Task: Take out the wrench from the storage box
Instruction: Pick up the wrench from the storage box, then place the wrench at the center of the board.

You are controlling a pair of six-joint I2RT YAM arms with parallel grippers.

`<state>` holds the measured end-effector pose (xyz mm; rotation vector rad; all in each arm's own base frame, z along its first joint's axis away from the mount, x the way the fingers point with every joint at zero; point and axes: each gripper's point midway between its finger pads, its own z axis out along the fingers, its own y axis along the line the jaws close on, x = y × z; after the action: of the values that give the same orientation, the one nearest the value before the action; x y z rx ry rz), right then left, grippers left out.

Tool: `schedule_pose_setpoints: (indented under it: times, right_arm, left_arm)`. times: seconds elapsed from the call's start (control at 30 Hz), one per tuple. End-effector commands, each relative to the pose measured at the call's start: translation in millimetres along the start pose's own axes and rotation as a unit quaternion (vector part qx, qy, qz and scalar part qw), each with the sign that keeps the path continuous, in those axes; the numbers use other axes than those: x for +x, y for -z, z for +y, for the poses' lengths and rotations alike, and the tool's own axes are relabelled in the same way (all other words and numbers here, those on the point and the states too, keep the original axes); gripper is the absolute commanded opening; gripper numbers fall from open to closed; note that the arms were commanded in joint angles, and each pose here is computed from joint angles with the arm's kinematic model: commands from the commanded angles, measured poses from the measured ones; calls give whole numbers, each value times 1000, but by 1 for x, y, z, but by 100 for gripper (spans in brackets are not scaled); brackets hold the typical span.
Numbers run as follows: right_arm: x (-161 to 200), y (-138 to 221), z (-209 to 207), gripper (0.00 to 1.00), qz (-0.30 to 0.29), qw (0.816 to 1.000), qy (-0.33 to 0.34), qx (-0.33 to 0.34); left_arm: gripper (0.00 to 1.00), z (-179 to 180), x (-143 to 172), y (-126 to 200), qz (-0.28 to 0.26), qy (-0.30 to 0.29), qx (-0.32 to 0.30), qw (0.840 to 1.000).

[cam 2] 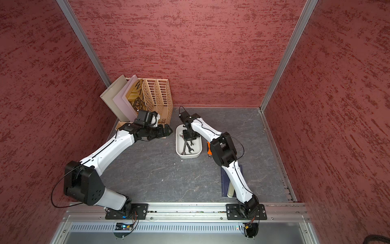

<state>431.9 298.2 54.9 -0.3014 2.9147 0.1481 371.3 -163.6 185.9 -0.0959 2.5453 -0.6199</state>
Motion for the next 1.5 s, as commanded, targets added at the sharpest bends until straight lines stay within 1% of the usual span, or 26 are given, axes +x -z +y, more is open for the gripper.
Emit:
schedule_pose_setpoints:
  times: [0.0,0.13,0.23,0.43,0.5,0.6,0.73,0.93,1.07,1.23,1.47]
  right_arm:
    - [-14,50,0,8,-42,999,8,6]
    - [-20,77,-8,8,-62,998,10,8]
    - [-22,94,-28,8,-74,997,8,24]
    - [-12,121,-86,7,-98,994,-14,44]
    - [-5,125,-108,7,-98,994,-21,52]
    - [15,115,-148,7,-72,994,-32,71]
    - [42,86,-193,8,-28,995,-53,83]
    - [65,51,-233,11,11,993,-70,91]
    - [72,35,-244,12,30,993,-68,92]
    - [83,15,-248,13,56,993,-54,91]
    - [94,1,-255,14,76,991,-59,94]
  left_arm:
    - [100,-4,-11,4,-14,0,7,1000]
    - [100,-5,-12,6,-17,1,8,1000]
    - [100,-6,-14,8,-19,0,9,1000]
    - [100,-10,-17,9,-19,-3,11,1000]
    - [100,-13,-19,8,-18,-5,11,1000]
    - [100,-18,-21,8,-19,-9,13,1000]
    - [100,-23,-22,5,-16,-13,18,1000]
    - [100,-26,-20,-1,-3,-14,25,1000]
    - [100,-26,-20,-1,-5,-15,26,1000]
    - [100,-24,-19,-1,-6,-14,25,1000]
    - [100,-24,-20,-2,-6,-14,25,1000]
